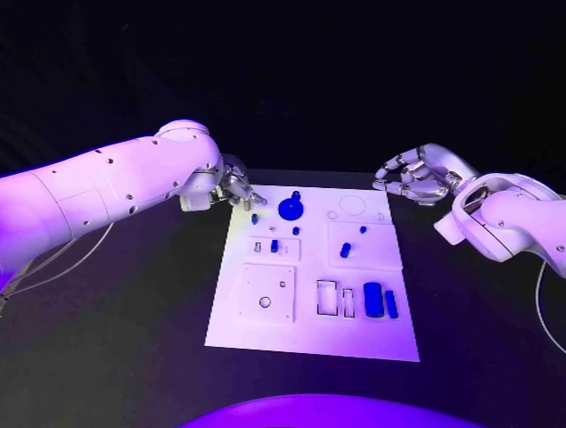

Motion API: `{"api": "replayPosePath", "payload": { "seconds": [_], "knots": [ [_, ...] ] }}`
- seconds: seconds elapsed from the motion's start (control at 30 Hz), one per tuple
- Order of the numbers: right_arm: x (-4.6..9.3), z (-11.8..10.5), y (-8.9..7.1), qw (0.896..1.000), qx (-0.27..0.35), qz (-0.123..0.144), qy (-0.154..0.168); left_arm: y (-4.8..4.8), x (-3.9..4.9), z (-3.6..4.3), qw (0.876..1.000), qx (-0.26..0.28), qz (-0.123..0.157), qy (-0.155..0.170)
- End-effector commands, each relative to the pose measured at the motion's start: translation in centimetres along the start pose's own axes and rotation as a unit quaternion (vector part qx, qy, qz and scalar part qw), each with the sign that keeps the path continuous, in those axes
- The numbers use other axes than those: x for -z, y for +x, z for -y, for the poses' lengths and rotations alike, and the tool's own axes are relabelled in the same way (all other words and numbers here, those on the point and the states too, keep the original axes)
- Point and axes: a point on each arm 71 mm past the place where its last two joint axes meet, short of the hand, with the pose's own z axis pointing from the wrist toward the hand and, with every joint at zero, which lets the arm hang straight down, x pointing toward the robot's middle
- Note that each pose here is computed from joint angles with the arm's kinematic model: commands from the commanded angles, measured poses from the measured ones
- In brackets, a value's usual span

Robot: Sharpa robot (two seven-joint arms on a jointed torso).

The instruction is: Assemble the parts on the task board

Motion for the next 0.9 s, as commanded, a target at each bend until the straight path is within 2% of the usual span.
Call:
{"api": "replayPosePath", "payload": {
  "seconds": [0.03, 0.23, 0.57, 0.9],
  "knots": [
    [0.01, -0.1, 0.19, 1.0, 0.0, -0.006, -0.005, 0.5, -0.42, -0.03, 1.0, -0.018, -0.016, 0.0],
    [0.02, -0.09, 0.22, 1.0, 0.0, -0.006, -0.005, 0.85, -0.78, -0.04, 1.0, -0.018, -0.02, 0.0],
    [-0.03, -0.15, 0.3, 1.0, 0.0, -0.008, -0.006, 1.28, -1.02, 0.47, 0.999, -0.019, -0.031, 0.005],
    [-0.04, -0.13, 0.3, 1.0, 0.0, -0.008, -0.005, 1.31, -1.09, 0.27, 0.999, -0.019, -0.035, 0.001]
  ]
}}
